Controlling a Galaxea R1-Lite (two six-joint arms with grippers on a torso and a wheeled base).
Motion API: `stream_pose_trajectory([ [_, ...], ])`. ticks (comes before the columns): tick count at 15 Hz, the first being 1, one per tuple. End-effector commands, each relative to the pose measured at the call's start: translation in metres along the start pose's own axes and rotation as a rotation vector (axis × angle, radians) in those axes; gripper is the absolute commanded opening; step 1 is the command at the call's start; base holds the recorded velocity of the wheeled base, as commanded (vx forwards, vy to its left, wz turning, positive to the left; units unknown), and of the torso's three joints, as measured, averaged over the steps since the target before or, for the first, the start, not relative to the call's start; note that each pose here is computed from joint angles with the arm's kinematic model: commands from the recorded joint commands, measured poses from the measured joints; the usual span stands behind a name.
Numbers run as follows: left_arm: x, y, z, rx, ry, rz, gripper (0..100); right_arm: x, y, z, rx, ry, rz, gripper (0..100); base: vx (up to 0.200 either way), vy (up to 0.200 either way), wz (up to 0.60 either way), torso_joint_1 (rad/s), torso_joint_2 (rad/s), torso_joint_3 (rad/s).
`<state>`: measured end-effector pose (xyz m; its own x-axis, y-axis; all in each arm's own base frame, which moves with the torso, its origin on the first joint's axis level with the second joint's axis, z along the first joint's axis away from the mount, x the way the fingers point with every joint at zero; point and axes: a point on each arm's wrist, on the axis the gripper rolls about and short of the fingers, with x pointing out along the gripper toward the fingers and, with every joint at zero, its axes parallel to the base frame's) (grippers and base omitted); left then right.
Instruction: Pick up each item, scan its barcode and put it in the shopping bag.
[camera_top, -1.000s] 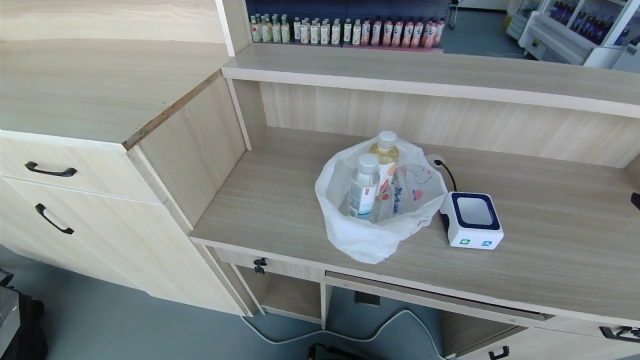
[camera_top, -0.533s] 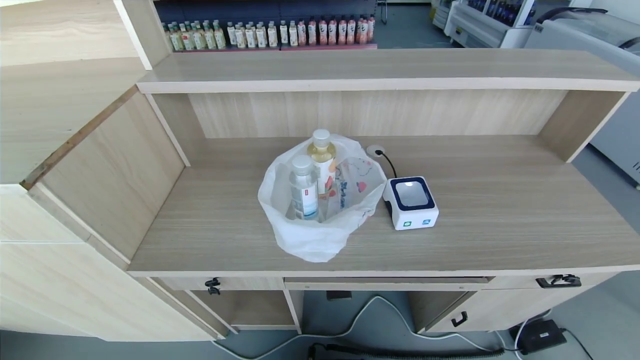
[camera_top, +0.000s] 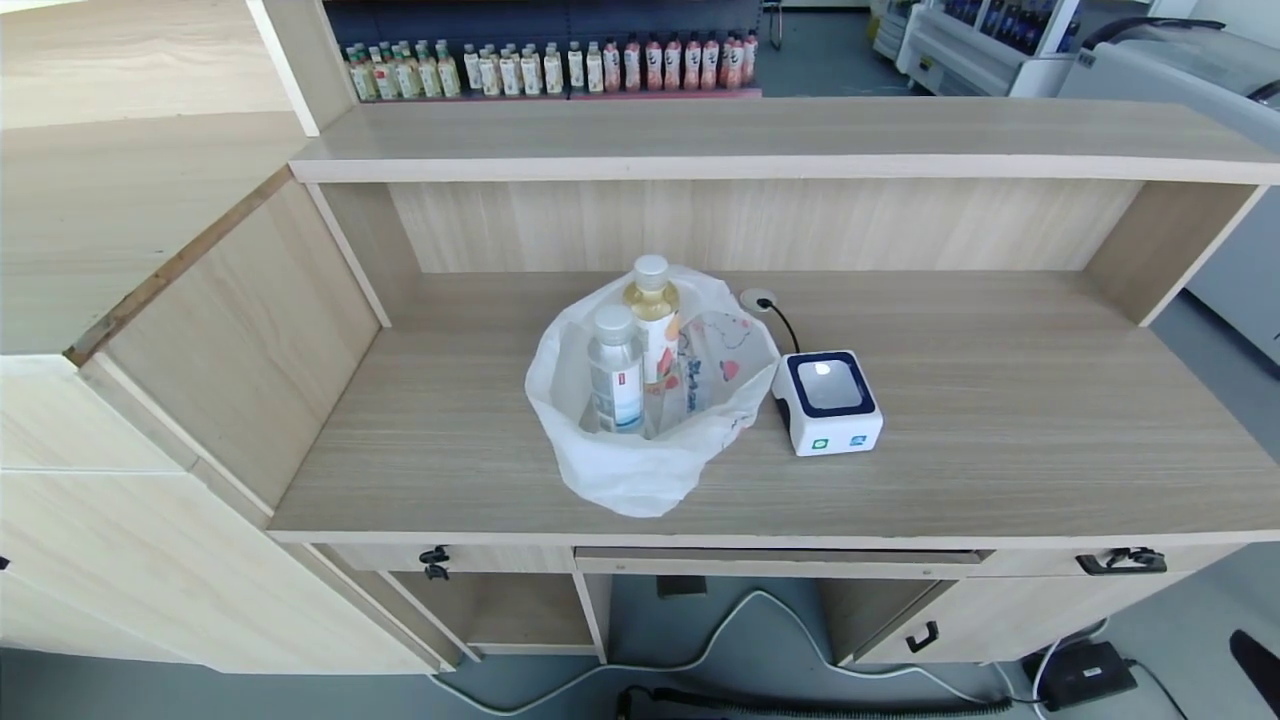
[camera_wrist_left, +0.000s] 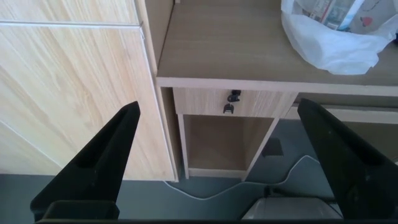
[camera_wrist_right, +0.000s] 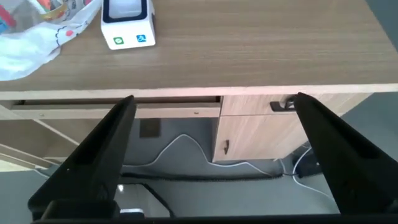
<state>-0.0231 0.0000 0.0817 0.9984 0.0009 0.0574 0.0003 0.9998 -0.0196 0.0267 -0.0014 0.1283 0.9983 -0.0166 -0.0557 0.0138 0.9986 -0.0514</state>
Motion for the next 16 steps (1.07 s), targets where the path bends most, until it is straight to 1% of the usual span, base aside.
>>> stream_pose_trajectory([
  [1,0.000,0.000,0.000,0.000,-0.001,0.001,100,-0.026,0.007,-0.029,-0.011,-0.039,0.044,100,0.000,0.000,0.00,0.000,0.00,0.000],
  [3,0.000,0.000,0.000,0.000,-0.001,0.001,100,-0.034,0.006,-0.042,0.004,0.004,-0.011,100,0.000,0.000,0.00,0.000,0.00,0.000],
  [4,0.000,0.000,0.000,0.000,-0.001,0.001,100,-0.037,0.005,-0.046,0.014,0.009,-0.038,100,0.000,0.000,0.00,0.000,0.00,0.000],
  [6,0.000,0.000,0.000,0.000,-0.001,0.001,100,-0.040,0.004,-0.050,0.030,-0.008,0.001,100,0.000,0.000,0.00,0.000,0.00,0.000],
  [8,0.000,0.000,0.000,0.000,-0.001,0.001,100,-0.047,0.003,-0.054,0.037,-0.069,0.025,100,0.000,0.000,0.00,0.000,0.00,0.000],
  [16,0.000,0.000,0.000,0.000,-0.001,0.001,100,-0.046,0.003,-0.055,0.048,-0.063,0.023,100,0.000,0.000,0.00,0.000,0.00,0.000],
])
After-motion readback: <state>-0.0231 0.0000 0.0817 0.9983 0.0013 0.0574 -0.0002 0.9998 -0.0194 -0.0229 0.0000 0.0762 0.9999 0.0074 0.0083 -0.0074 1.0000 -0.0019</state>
